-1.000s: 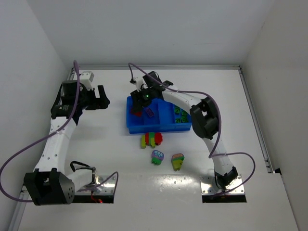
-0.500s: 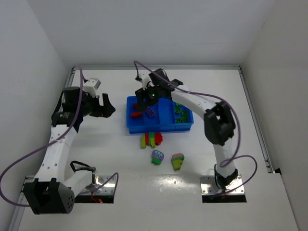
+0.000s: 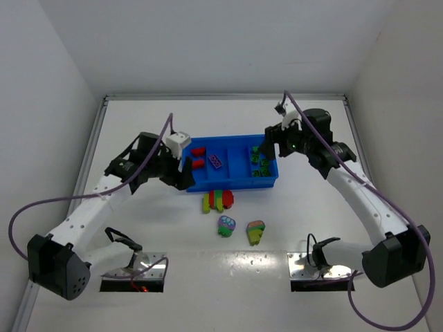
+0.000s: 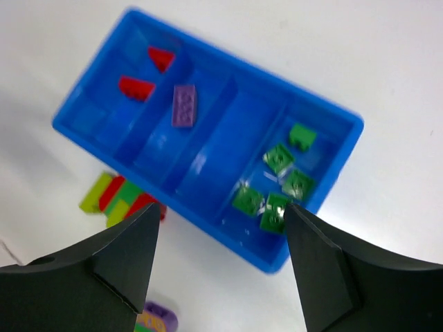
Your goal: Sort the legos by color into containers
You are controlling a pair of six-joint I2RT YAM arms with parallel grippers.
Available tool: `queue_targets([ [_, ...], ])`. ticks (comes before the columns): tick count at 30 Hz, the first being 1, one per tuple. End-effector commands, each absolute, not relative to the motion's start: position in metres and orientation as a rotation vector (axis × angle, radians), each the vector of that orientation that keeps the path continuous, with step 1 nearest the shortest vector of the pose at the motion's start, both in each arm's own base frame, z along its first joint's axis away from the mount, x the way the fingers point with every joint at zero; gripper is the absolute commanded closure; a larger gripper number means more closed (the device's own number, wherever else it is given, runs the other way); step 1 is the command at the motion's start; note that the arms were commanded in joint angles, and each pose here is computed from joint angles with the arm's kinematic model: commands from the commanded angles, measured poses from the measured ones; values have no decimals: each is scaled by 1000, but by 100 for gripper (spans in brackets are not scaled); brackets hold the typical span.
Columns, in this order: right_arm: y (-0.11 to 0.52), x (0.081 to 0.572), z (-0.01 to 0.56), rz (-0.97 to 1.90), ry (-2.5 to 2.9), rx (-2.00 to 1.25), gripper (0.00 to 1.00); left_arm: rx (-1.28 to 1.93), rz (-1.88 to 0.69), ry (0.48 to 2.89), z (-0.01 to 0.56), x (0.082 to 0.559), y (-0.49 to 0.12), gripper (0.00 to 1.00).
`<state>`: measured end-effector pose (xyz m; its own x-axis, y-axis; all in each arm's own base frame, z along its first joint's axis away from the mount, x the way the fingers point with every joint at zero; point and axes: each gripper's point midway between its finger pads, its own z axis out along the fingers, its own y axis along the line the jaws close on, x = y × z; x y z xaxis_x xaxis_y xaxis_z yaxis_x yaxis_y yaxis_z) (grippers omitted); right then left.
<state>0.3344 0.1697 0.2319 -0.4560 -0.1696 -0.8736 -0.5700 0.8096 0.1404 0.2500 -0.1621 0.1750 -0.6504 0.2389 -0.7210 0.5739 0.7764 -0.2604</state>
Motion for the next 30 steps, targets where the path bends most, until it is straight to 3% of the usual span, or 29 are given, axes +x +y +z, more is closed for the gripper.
queue_targets([
  [1,164,310,217,556,2039,-670,26,845,-749,2230,176,225,-198,24],
  [5,145,300,217,515,2018,-679,22,1245,-866,2125,174,186,-234,16],
  [13,116,289,220,483,1982,-656,20,1954,-838,1949,134,125,-262,16],
  [21,106,285,211,512,2011,-610,20,2200,-727,1609,118,115,-276,16],
  [24,104,285,212,529,2011,-593,20,2190,-661,1539,113,119,-281,7],
  [30,102,285,207,551,2029,-573,20,2169,-602,1469,99,123,-295,1],
])
